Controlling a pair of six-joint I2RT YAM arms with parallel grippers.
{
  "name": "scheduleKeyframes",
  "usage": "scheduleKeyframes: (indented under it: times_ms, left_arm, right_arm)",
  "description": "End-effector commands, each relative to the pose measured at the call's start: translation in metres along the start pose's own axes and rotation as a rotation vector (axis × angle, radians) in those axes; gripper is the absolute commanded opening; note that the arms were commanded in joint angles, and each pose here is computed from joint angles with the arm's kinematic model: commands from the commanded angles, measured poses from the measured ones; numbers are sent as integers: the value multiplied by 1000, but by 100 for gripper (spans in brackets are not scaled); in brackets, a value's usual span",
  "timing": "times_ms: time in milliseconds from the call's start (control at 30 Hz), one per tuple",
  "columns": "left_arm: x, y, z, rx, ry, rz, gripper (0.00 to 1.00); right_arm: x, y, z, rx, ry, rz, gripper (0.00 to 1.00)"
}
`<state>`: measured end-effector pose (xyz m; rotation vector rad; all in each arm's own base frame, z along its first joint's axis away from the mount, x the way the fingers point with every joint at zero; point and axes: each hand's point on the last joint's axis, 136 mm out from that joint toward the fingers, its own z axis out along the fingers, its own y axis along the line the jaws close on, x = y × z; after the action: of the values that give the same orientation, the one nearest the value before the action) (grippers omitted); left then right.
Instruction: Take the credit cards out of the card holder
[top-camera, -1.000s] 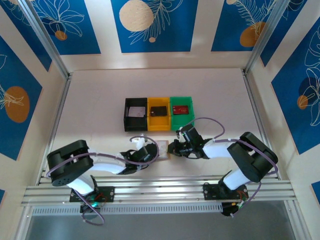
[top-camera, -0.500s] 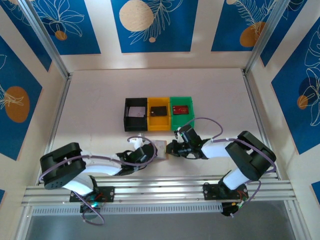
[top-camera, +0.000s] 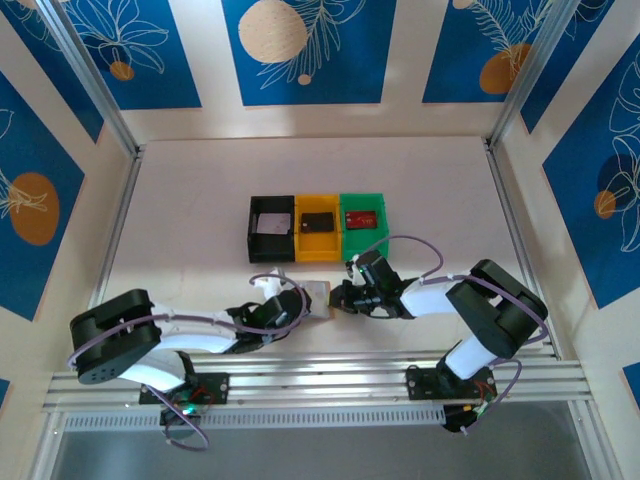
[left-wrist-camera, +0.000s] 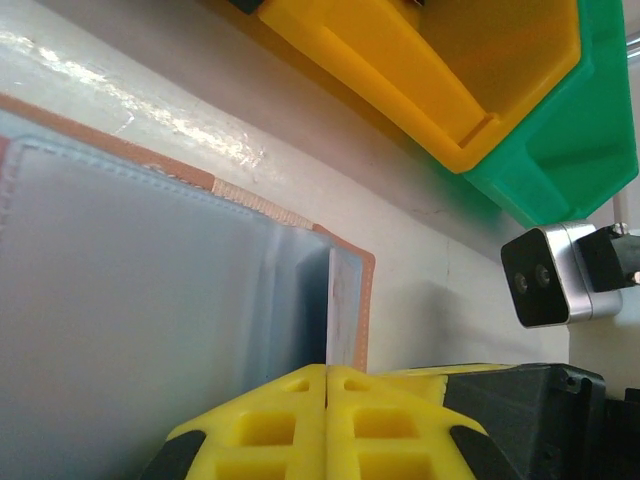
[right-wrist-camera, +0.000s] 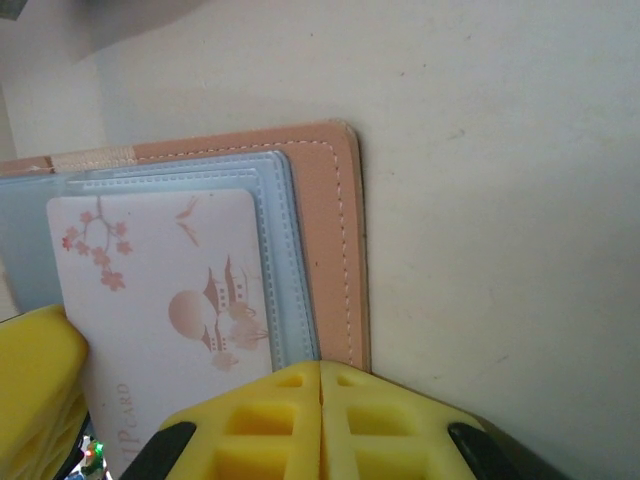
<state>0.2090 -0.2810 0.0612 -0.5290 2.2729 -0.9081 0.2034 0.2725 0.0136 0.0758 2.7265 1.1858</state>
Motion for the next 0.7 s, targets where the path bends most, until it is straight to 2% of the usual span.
scheduleKeyframes:
  times_ms: [0, 667]
  left_arm:
    - [-5, -5, -6, 30, -22, -34, 0]
    - [-12, 1, -12, 31, -39, -47, 0]
  right_arm:
    - [37, -53, 5, 187, 109, 89, 8]
    - [40, -52, 6, 188, 109, 83, 8]
